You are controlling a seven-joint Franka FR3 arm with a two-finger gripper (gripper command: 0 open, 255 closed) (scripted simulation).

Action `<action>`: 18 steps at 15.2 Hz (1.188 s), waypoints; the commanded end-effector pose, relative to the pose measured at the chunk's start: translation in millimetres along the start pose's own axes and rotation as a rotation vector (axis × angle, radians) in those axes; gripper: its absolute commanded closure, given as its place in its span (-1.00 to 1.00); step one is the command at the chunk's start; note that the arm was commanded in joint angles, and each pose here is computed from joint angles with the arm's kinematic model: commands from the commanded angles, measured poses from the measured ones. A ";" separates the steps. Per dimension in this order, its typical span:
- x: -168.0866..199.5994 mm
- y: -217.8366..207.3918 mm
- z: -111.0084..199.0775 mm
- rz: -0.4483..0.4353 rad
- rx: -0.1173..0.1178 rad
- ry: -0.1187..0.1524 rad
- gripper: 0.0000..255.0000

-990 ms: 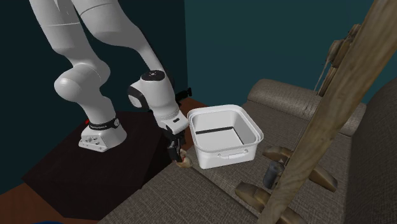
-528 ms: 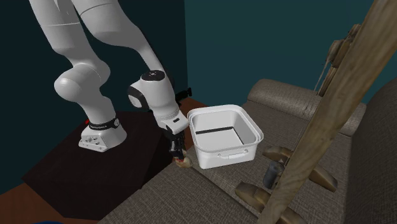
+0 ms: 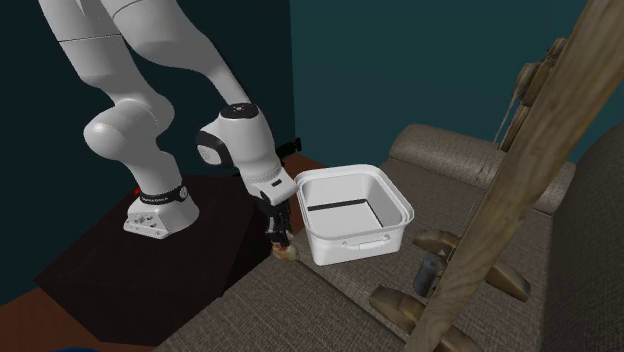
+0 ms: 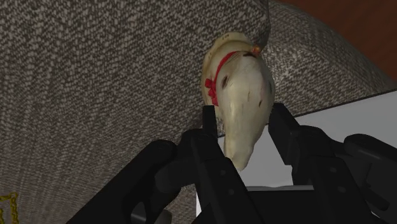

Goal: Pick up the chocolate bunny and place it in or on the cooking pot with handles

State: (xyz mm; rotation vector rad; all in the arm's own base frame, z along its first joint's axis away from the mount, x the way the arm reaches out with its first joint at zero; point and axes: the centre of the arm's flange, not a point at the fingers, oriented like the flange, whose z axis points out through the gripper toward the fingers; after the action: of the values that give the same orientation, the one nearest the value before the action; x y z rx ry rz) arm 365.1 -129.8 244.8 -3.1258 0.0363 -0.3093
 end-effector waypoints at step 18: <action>19.4 -0.4 -98.8 -0.001 -0.002 -0.001 1.00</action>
State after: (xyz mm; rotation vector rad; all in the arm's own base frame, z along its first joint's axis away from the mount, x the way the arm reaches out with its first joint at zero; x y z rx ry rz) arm 364.5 -130.0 340.0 -3.1274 0.0354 -0.3092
